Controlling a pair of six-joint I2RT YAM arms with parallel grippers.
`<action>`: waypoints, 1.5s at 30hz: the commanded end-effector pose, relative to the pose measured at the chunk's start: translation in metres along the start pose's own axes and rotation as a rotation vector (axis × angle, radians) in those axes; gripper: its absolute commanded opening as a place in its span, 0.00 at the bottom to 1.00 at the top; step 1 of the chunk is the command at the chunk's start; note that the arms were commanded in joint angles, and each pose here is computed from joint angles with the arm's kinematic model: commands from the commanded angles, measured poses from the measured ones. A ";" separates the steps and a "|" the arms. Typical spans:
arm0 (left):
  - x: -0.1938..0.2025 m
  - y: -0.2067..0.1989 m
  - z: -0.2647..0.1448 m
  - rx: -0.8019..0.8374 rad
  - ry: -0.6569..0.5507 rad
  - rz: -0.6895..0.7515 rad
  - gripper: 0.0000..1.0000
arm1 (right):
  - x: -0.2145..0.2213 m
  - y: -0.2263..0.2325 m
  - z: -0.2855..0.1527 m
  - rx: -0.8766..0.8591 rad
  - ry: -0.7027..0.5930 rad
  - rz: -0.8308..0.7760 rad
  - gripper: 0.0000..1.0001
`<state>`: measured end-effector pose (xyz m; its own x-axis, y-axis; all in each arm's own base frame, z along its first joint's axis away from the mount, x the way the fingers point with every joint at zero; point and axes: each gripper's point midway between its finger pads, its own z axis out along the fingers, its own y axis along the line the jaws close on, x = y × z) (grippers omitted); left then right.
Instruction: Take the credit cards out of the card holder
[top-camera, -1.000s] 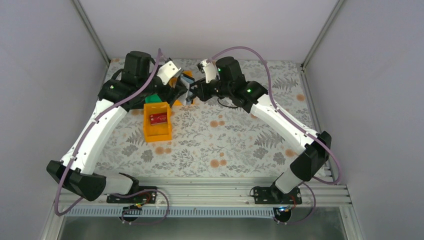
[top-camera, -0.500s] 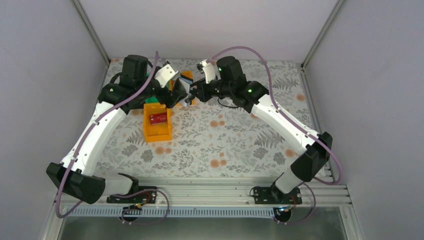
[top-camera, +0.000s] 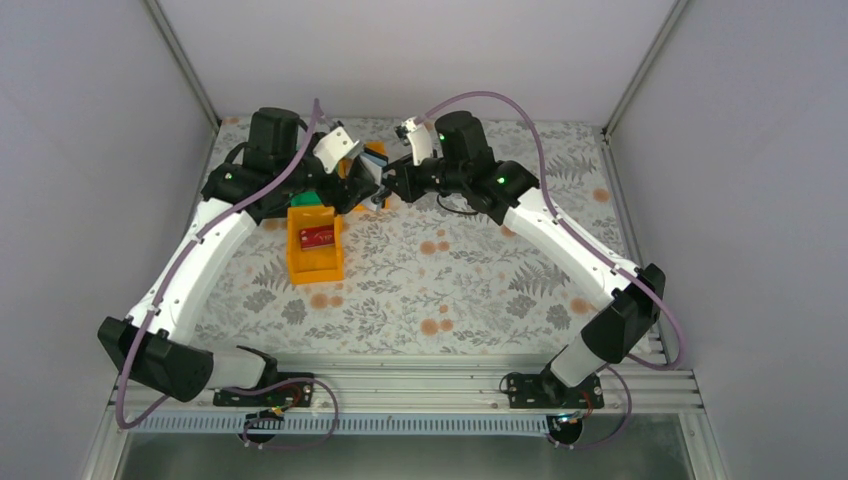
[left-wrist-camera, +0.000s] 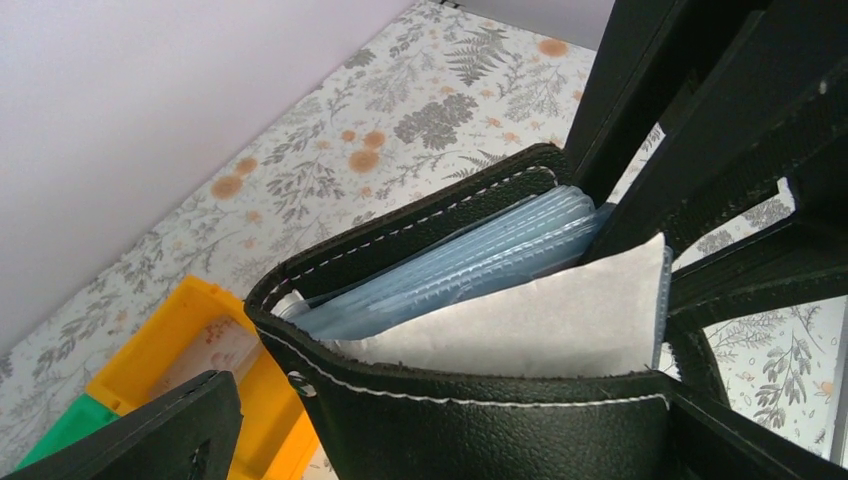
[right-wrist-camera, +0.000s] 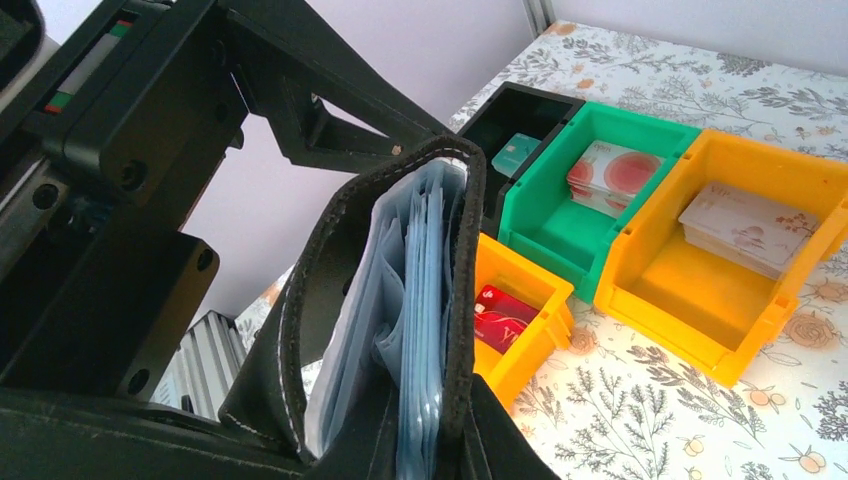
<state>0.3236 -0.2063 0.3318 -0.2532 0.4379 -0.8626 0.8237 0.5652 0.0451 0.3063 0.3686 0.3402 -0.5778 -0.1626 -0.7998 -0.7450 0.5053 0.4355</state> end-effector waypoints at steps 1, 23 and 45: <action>0.000 0.013 0.002 -0.049 0.001 -0.004 0.91 | -0.019 0.025 -0.015 -0.074 -0.056 -0.054 0.04; 0.023 0.047 -0.026 -0.138 -0.002 -0.041 0.64 | -0.007 0.044 -0.031 -0.179 -0.018 -0.120 0.04; 0.016 0.006 -0.054 0.015 -0.052 -0.110 0.02 | 0.010 0.031 -0.075 -0.116 -0.065 -0.338 0.63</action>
<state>0.2954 -0.1621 0.3330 -0.3097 0.3672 -0.8770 0.8253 0.5619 -0.0561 0.2556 0.3313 0.3672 -0.3408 -0.2528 -0.9055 -0.9146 0.3123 0.2570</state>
